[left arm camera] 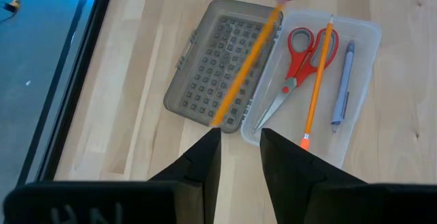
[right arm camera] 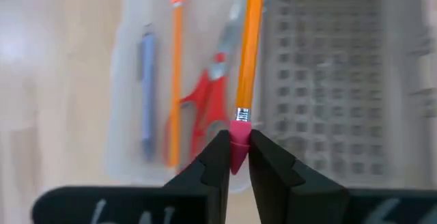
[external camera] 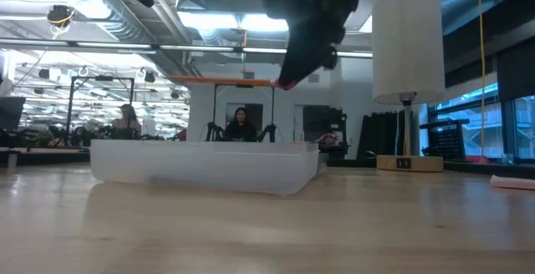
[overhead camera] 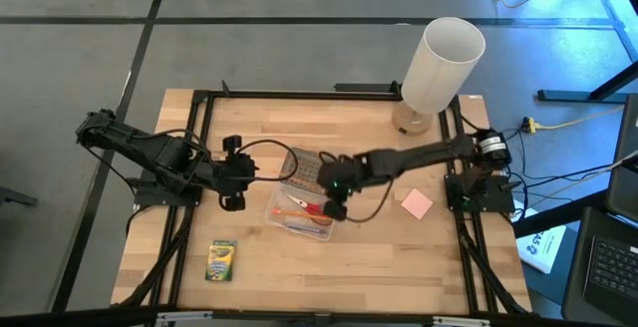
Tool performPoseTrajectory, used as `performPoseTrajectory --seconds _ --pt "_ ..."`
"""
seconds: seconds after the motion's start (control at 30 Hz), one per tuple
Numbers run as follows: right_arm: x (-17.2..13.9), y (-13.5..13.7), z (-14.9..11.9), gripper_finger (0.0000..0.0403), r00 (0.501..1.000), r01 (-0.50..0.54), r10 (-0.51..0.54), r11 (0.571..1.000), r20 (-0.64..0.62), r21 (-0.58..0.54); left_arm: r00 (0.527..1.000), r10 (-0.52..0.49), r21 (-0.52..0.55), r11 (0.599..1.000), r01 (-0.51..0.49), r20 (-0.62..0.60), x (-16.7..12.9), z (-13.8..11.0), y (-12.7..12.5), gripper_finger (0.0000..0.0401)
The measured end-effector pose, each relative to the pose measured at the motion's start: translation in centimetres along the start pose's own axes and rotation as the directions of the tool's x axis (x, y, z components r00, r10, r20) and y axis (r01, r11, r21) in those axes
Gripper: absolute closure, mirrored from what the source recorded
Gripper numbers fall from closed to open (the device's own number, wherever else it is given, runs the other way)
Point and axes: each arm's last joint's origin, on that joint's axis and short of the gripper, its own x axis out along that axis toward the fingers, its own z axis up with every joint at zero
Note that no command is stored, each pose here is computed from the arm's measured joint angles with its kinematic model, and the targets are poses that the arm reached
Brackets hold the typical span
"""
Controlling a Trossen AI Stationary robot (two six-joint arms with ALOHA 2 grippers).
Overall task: Pack school essentials
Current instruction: Put the yellow pencil into the black supply box
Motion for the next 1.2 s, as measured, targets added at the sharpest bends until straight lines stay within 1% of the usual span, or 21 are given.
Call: performPoseTrajectory --seconds 0.1,0.2,0.27,0.37,0.53,0.87,0.97,1.2 --pt "-0.1 1.8 -0.8 0.0352 1.0 -0.021 0.021 1.0 -0.005 -0.014 1.0 0.0 0.0 1.0 0.0 0.0 0.0 0.0 0.0 0.0305" --pt "0.7 3.0 -1.3 0.0352 1.0 0.016 -0.016 1.0 0.022 -0.007 1.0 0.0 0.0 1.0 0.0 0.0 0.0 0.0 0.0 0.0305" --pt "1.5 3.2 -1.6 0.0352 1.0 0.03 -0.03 0.999 0.002 -0.015 1.0 0.0 0.0 1.0 0.0 0.0 0.0 0.0 0.0 0.0305" --pt "2.9 3.2 -2.0 0.0352 0.999 0.04 -0.04 0.999 -0.035 -0.02 1.0 0.0 -0.001 1.0 0.0 0.0 0.0 0.0 0.0 0.0305" --pt "4.4 2.8 -2.5 0.0352 0.994 0.018 -0.019 1.0 -0.105 -0.015 1.0 0.0 -0.002 1.0 0.0 0.0 0.0 0.0 0.0 0.0305" --pt "5.0 1.2 -2.2 0.0352 0.989 0.035 -0.036 0.999 -0.142 -0.005 1.0 0.0 -0.002 1.0 0.0 0.001 0.0 0.0 0.0 0.0305" --pt "5.1 1.1 -2.5 0.0352 0.983 0.019 -0.02 1.0 -0.182 -0.004 1.0 0.0 -0.002 1.0 0.0 0.001 0.0 0.0 0.0 0.0305" --pt "5.1 1.1 -2.6 0.0352 0.982 0.02 -0.021 1.0 -0.187 -0.006 1.0 0.0 0.0 1.0 0.0 0.001 0.0 0.0 0.0 0.0305"
